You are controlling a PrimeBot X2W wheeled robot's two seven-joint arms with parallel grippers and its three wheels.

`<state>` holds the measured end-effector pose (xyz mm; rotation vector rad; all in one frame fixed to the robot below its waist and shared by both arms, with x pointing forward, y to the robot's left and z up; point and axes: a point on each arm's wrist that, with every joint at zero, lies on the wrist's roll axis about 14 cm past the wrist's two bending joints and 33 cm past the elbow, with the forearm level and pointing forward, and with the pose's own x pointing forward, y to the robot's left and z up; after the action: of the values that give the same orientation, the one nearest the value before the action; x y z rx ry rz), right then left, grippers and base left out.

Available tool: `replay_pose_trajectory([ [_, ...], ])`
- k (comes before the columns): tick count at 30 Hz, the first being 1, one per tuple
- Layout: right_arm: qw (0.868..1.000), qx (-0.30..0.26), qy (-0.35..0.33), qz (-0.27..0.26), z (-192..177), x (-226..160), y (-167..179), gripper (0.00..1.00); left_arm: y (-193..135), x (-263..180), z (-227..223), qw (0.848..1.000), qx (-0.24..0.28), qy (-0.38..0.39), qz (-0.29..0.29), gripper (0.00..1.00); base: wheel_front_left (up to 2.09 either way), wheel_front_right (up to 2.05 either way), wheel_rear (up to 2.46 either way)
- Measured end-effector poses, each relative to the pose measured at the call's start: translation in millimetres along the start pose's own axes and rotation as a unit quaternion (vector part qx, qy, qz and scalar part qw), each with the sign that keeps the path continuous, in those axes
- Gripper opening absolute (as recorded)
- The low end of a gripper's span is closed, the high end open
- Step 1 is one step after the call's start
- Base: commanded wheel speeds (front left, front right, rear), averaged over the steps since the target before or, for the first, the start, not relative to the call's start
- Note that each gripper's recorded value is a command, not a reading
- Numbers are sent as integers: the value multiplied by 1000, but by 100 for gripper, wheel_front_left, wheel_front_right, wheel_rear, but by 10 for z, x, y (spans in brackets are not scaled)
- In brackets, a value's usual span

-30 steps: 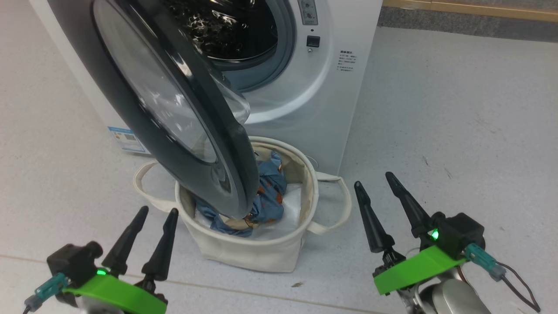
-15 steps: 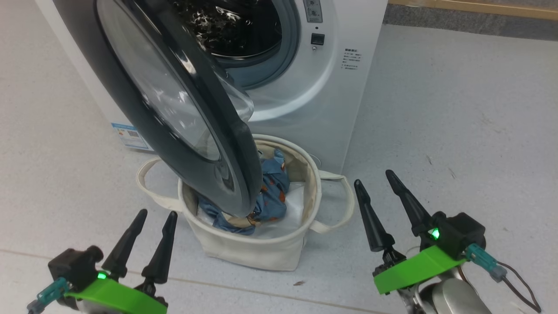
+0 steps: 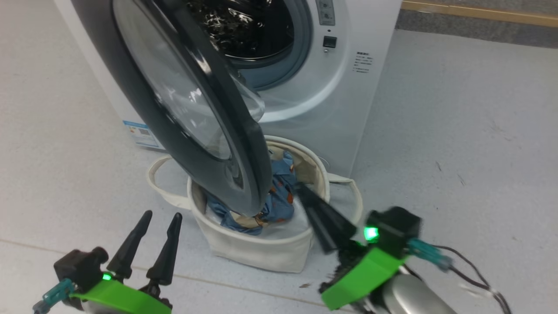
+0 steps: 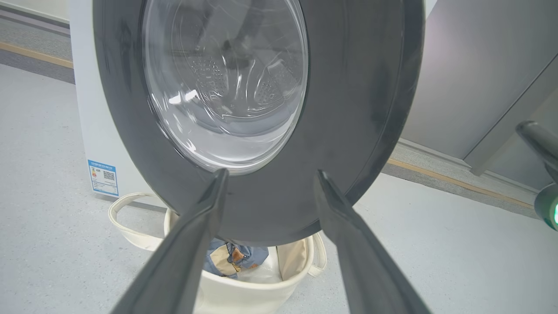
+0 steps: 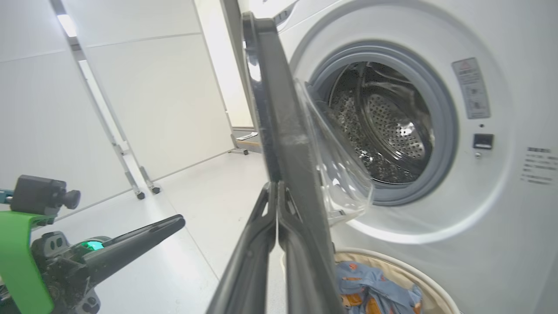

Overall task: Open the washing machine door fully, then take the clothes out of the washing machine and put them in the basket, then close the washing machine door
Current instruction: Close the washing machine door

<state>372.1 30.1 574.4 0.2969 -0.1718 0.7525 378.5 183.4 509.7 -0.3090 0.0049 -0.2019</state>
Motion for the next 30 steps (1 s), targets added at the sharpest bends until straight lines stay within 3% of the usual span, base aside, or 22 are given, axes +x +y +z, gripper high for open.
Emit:
replay_pose_trajectory([
  [5, 995, -19, 53, 87, -191, 233, 421, 0, -1, -83, 27, 1000, -1, -5, 5, 100, 0, 0, 0],
  [10, 988, -32, 101, 115, -438, 339, 568, 0, 57, -183, 109, 1000, 1, -17, 20, 100, 0, 0, 0],
  [16, 987, -42, 127, 89, -593, 433, 378, 0, 116, -324, 136, 999, -1, -23, 38, 100, 0, 0, 0],
  [23, 993, -26, 104, 57, -575, 535, 147, 0, 174, -388, 126, 999, -1, -20, 50, 100, 0, 0, 0],
  [30, 996, -21, 92, -2, -562, 723, -339, 0, 203, -328, 55, 999, -6, -8, 52, 100, 0, 0, 0],
])
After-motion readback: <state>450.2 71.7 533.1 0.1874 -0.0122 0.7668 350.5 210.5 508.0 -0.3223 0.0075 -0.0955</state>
